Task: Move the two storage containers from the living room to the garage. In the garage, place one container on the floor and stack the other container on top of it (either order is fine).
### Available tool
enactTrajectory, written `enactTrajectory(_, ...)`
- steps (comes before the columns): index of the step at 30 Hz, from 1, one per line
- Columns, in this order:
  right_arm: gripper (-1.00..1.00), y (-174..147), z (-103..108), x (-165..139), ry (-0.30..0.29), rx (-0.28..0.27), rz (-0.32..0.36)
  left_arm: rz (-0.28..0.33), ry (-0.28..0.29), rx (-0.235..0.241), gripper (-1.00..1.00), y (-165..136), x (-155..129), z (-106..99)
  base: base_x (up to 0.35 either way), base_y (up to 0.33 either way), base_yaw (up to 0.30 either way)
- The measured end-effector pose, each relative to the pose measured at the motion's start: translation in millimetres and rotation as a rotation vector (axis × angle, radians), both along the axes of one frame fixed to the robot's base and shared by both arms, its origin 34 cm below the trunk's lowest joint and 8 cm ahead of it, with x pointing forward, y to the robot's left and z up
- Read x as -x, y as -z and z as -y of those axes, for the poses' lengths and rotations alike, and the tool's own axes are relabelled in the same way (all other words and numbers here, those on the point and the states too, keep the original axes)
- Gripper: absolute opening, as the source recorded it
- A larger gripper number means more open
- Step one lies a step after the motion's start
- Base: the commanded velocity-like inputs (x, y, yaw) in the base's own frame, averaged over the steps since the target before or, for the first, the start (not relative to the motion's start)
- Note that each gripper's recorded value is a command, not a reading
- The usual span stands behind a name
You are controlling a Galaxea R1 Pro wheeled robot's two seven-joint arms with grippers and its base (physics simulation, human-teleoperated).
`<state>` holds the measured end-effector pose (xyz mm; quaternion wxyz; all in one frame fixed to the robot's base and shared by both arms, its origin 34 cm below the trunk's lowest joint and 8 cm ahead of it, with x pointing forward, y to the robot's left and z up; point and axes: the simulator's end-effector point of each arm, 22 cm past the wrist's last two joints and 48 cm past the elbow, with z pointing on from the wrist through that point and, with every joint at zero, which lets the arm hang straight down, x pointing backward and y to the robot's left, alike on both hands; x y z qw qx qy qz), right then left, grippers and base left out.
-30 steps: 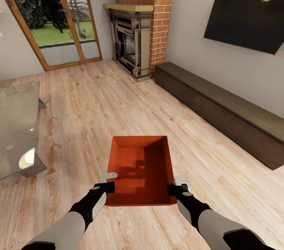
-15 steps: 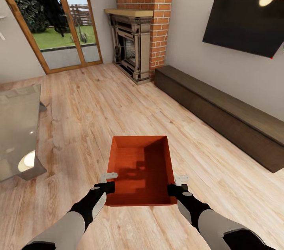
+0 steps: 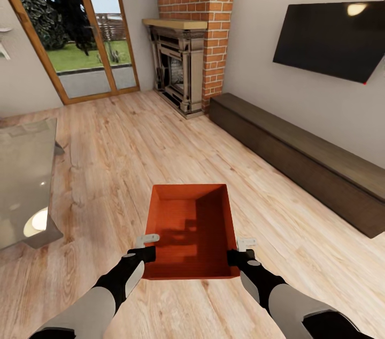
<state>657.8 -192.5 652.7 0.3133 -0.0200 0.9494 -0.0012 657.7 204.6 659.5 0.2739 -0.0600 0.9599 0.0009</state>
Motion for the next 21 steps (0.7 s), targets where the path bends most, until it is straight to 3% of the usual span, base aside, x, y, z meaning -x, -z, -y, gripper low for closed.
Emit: enactTrajectory(21,-1.0,-17.7,0.3,-9.5,0.0,0.0,0.033,0.033,0.0,0.0,-1.0,-17.7,-9.3,0.3,0.0,0.0,-0.001)
